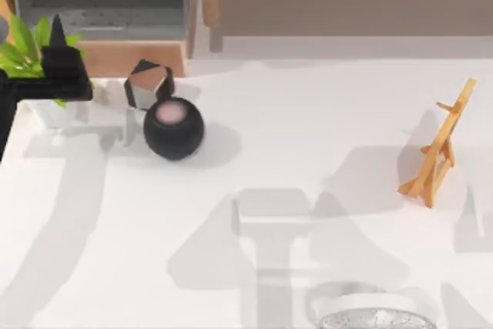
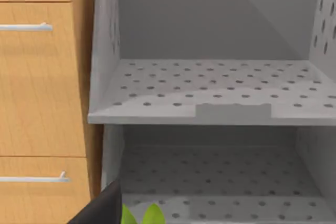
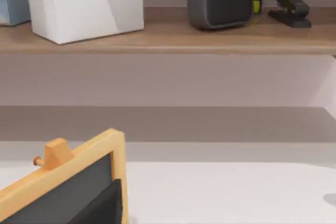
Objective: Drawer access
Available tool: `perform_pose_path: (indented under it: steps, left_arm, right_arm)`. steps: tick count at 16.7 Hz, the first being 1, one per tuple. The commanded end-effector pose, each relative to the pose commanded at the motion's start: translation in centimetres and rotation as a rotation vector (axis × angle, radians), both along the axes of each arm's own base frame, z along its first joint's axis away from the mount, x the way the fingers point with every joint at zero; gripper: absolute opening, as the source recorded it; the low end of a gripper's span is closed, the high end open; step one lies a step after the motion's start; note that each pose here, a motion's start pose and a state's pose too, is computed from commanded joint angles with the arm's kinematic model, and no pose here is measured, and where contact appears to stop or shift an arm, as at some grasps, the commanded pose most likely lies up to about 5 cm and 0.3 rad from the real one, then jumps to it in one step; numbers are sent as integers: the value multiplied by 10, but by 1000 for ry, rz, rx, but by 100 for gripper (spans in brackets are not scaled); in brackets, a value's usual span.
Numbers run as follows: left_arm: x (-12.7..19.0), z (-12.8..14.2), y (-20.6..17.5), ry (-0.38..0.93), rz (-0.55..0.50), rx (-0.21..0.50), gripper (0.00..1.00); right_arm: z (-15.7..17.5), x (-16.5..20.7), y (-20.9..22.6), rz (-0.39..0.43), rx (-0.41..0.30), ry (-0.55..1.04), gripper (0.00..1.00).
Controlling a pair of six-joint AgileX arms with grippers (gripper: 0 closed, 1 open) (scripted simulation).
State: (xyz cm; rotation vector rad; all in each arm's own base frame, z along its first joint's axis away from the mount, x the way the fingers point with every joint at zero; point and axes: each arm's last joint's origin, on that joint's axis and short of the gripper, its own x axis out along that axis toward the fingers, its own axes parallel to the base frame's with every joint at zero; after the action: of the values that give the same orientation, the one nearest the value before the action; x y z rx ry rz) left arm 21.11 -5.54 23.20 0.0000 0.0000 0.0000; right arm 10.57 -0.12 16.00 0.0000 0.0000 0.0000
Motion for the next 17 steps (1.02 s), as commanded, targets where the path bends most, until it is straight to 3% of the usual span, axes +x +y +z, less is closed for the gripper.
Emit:
perform_pose_path:
  steps: [5, 8, 12, 17]
  left_arm:
    - [2, 0, 3, 0, 7, 12, 100]
    - [24, 5, 16, -12, 43, 104, 100]
    - [75, 4, 56, -2, 99, 379, 100]
    - [140, -30, 132, 39, 114, 879, 100]
  right_arm:
    - [0, 0, 0, 0, 0, 0, 100]
    - [0, 0, 0, 0, 0, 0, 100]
    - [0, 0, 0, 0, 0, 0, 100]
    - [0, 0, 0, 0, 0, 0, 100]
